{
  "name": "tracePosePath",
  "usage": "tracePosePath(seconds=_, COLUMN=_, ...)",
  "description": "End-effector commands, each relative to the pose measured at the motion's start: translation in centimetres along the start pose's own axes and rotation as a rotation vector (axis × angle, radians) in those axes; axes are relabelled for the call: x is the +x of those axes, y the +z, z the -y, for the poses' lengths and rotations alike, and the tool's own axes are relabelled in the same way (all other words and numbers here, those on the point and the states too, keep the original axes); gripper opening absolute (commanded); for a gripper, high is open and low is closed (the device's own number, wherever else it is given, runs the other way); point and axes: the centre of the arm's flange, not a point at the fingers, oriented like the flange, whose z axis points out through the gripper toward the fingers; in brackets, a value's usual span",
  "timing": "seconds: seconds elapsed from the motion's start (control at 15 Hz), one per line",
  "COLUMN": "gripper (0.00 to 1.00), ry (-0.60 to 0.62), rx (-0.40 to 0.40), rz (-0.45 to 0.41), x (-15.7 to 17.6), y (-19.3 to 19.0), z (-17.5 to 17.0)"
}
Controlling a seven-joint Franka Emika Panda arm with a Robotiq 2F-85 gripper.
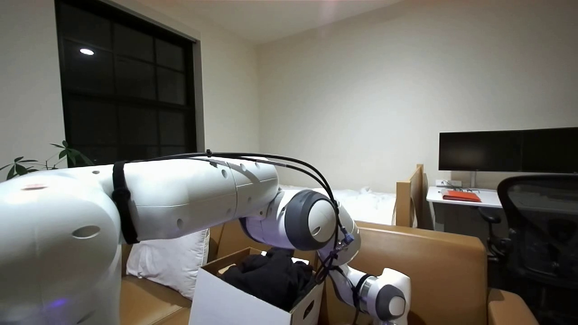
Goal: Put the brown object into the box
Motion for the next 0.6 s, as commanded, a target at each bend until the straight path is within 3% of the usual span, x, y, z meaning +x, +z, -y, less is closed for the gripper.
tracePosePath(seconds=0.0, gripper=1.0, ry=0.025, rx=0.0, rz=-0.107, x=4.2, y=-0.7, z=-1.0)
tracePosePath(seconds=0.53, gripper=1.0, ry=-0.036, rx=-0.028, rz=-0.208, x=-1.3, y=-4.6, z=-3.8)
